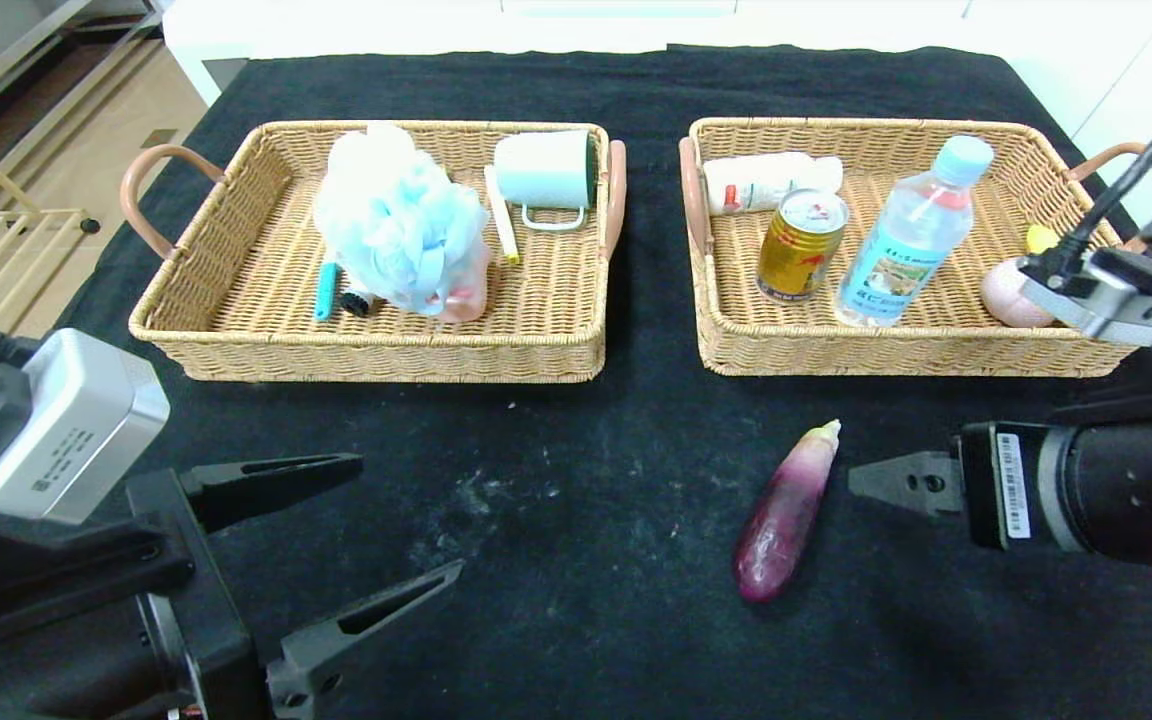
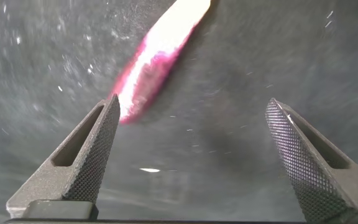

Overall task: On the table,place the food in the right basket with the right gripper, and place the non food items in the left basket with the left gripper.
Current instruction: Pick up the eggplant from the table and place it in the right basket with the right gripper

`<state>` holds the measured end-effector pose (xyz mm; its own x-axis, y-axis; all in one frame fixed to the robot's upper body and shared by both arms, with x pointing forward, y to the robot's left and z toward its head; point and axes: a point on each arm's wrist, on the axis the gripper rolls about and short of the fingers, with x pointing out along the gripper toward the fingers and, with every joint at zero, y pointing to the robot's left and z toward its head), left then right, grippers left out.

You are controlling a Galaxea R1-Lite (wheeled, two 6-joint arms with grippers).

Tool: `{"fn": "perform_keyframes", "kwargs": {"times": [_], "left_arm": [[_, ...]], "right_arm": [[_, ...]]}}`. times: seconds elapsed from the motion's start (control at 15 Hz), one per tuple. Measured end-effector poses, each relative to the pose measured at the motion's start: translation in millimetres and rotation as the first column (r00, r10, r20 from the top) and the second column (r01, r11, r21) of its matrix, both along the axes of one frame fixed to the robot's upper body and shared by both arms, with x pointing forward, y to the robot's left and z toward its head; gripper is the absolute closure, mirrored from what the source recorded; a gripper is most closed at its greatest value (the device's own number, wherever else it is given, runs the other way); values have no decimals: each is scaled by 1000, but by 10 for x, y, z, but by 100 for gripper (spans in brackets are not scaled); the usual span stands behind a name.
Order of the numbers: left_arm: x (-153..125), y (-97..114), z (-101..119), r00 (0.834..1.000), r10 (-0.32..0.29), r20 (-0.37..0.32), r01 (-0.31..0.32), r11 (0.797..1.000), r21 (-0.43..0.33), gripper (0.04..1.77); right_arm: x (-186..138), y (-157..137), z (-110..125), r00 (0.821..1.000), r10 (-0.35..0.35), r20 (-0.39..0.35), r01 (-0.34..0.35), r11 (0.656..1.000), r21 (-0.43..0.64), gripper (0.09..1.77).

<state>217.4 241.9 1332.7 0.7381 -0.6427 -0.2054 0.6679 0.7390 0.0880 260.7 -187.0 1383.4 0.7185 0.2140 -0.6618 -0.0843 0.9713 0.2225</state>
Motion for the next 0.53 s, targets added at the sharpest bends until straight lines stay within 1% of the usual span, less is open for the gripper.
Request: {"fn": "perform_keyframes", "kwargs": {"times": [0.13, 0.27, 0.33, 0.53], "left_arm": [[0, 1, 1, 1000, 0, 1, 0, 1000, 0, 10], [-3, 2, -8, 1000, -1, 0, 1, 1000, 2, 10], [-4, 3, -9, 1000, -1, 0, 1, 1000, 2, 10], [-10, 4, -12, 1000, -4, -1, 4, 1000, 2, 10]], "right_arm": [[100, 137, 84, 996, -62, -61, 64, 998, 23, 15], [211, 275, 98, 983, -127, -135, 130, 991, 19, 15], [270, 345, 78, 975, -151, -161, 156, 988, 17, 15], [405, 551, -29, 968, -161, -192, 165, 986, 6, 15]]}}
